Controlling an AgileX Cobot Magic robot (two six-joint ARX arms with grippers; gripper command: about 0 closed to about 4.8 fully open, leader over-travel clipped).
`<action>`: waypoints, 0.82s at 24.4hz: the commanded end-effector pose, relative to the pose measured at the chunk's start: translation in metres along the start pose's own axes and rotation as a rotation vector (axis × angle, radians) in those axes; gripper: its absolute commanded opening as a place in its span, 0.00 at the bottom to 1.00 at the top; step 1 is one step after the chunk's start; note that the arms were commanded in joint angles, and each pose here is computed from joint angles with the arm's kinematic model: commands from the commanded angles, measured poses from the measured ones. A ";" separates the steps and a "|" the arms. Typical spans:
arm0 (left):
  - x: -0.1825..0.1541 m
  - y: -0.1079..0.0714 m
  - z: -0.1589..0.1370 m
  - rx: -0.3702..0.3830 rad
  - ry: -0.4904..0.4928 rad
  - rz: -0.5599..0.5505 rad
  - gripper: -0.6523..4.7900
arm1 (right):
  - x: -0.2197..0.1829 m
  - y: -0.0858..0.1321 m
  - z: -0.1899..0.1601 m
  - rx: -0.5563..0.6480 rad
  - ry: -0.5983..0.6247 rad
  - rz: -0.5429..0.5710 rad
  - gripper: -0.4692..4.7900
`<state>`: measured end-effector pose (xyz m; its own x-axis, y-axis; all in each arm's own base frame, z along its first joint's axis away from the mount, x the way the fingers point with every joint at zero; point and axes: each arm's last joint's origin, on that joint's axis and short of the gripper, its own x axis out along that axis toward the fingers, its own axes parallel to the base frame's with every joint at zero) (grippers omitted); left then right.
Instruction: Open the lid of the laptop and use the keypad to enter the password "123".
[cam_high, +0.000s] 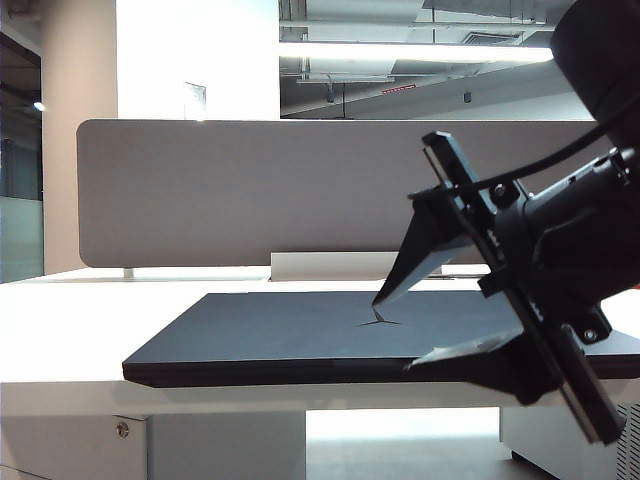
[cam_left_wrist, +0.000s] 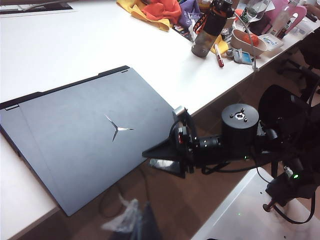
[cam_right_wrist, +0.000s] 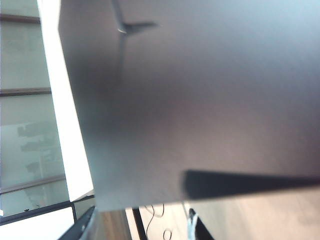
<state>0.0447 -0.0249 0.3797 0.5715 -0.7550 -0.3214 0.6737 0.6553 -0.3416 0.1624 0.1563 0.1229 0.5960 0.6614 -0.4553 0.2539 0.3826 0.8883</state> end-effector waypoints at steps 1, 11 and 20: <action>-0.001 -0.001 0.000 0.001 0.005 -0.009 0.11 | 0.003 -0.002 -0.006 0.024 -0.004 -0.008 0.52; -0.001 -0.002 -0.002 -0.004 0.025 -0.028 0.11 | 0.019 -0.012 -0.005 0.094 -0.033 0.021 0.52; -0.001 -0.001 -0.003 -0.006 0.027 -0.026 0.11 | 0.019 -0.003 -0.002 0.046 -0.101 0.130 0.28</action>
<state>0.0427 -0.0254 0.3767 0.5415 -0.7677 -0.3427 0.6776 0.6398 -0.3626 0.1683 0.1670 0.1018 0.6546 0.6290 -0.4193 0.2893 0.3041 0.9077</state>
